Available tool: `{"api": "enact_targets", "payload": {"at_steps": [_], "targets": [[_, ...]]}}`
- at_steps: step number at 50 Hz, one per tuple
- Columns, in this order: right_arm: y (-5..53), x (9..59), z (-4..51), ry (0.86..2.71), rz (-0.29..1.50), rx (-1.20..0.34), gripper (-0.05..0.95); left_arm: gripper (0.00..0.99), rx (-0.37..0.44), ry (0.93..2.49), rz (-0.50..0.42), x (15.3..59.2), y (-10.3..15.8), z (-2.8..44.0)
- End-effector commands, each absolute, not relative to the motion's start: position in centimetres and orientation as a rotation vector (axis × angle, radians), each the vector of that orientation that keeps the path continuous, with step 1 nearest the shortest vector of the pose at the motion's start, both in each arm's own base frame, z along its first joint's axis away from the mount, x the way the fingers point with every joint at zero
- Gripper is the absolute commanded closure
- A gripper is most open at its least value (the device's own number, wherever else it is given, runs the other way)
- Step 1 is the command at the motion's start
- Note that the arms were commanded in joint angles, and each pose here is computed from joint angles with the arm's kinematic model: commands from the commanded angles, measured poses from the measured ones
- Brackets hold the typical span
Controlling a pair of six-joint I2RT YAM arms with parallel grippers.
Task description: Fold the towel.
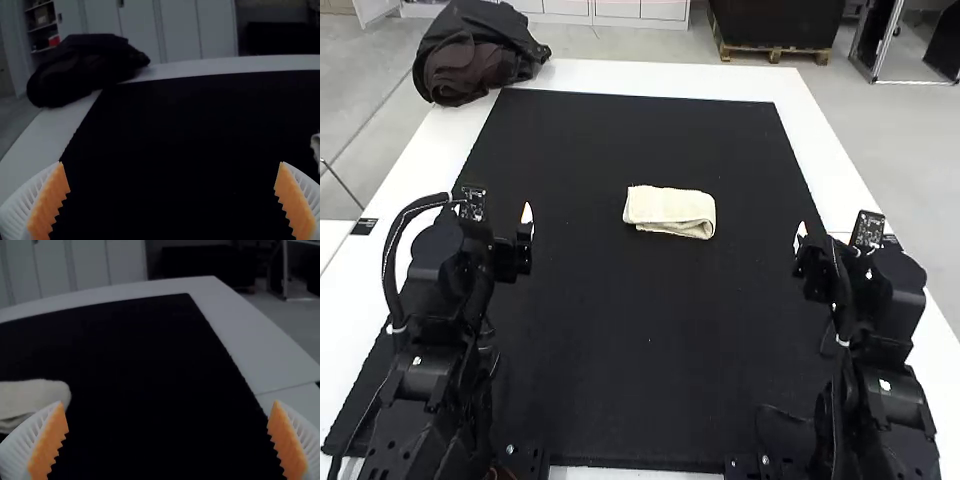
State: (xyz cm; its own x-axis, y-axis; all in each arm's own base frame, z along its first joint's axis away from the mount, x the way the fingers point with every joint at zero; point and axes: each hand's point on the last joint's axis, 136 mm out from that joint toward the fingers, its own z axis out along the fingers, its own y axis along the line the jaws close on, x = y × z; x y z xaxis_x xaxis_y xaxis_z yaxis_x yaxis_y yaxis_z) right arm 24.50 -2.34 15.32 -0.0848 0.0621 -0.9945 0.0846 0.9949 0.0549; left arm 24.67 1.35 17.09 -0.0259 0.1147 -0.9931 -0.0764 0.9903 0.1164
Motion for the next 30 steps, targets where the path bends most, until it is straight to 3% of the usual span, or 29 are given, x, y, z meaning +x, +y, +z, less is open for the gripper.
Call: {"api": "enact_targets", "payload": {"at_steps": [1,30], "targets": [[-2.64,24.45,15.07,1.660,-0.034,0.118,-0.02,0.030,0.031,1.568,0.159,24.60,1.40,17.49],[-2.64,24.45,15.07,1.660,-0.034,0.118,-0.02,0.030,0.034,1.568,0.157,24.61,1.32,17.49]]}}
